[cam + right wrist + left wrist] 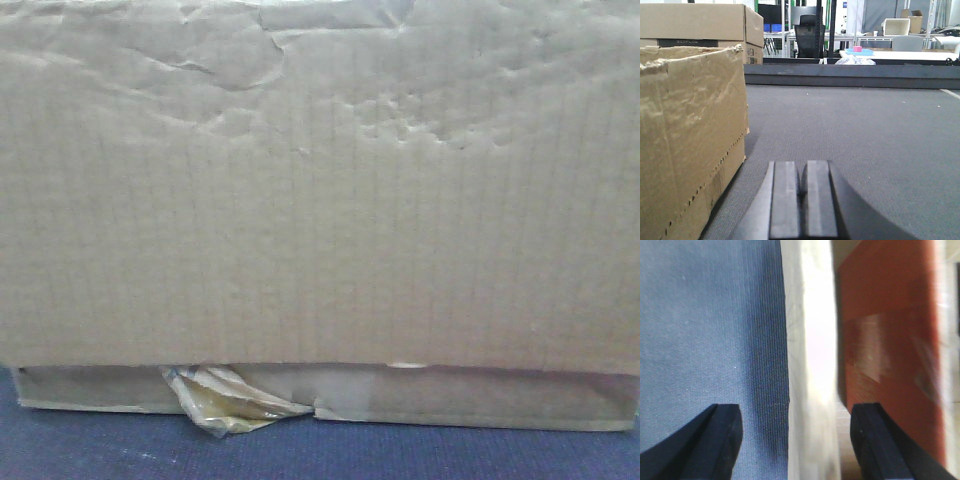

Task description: Stack two boxes on right shelf middle

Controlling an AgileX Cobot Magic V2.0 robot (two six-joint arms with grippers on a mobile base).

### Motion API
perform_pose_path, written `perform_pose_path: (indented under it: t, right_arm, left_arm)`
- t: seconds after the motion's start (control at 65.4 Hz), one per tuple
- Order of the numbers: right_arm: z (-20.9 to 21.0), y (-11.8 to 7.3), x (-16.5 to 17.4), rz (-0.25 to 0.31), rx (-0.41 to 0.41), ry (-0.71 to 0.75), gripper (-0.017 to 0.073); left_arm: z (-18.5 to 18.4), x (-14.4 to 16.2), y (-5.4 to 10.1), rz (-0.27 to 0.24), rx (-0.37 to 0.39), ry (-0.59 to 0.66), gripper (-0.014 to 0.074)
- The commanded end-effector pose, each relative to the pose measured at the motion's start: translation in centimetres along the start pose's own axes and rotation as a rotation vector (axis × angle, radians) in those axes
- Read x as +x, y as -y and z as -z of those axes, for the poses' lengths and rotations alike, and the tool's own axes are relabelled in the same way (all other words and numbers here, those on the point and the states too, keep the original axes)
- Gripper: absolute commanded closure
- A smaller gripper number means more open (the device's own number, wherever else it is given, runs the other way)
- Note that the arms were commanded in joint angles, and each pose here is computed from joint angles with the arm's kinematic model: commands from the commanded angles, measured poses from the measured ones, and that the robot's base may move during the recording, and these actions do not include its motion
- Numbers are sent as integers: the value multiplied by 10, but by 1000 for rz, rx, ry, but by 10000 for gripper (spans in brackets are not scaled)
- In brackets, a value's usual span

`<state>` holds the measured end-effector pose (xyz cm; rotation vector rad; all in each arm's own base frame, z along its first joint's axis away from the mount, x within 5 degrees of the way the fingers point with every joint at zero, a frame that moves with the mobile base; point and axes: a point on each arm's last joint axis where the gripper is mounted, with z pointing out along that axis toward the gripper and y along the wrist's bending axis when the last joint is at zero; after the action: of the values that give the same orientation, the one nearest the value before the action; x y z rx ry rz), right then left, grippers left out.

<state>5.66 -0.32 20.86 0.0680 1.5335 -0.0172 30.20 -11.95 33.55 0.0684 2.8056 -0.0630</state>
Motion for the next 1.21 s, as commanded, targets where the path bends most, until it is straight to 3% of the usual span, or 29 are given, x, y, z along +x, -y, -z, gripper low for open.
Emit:
perform_pose_path:
  t: [0.0,0.29,0.367,0.443,0.581,0.764,0.978,1.192]
  right_arm:
    - [0,0,-1,-2,2,15,722]
    - [0,0,-3,-2,1,29,722]
    - [1,0,-9,-49,-5,95,722]
    - [4,-1,-27,-101,-8,113,722]
    - [14,-2,-71,-103,-5,102,722]
    - [2,-4,-112,-131,17,-198,722]
    - [-30,-5,-145,-124,49,-545,722]
    - [-58,-6,-148,-118,58,-707,722]
  left_arm:
    - [1,0,2,-3,7,5,227]
    - [2,0,2,-3,7,7,227]
    - [2,0,2,-3,7,6,227]
    - [2,0,2,-3,7,6,227]
    - [2,0,2,-3,7,6,227]
    - [2,0,2,-3,7,6,227]
    - [2,0,2,-3,7,6,227]
    - [2,0,2,-3,7,6,227]
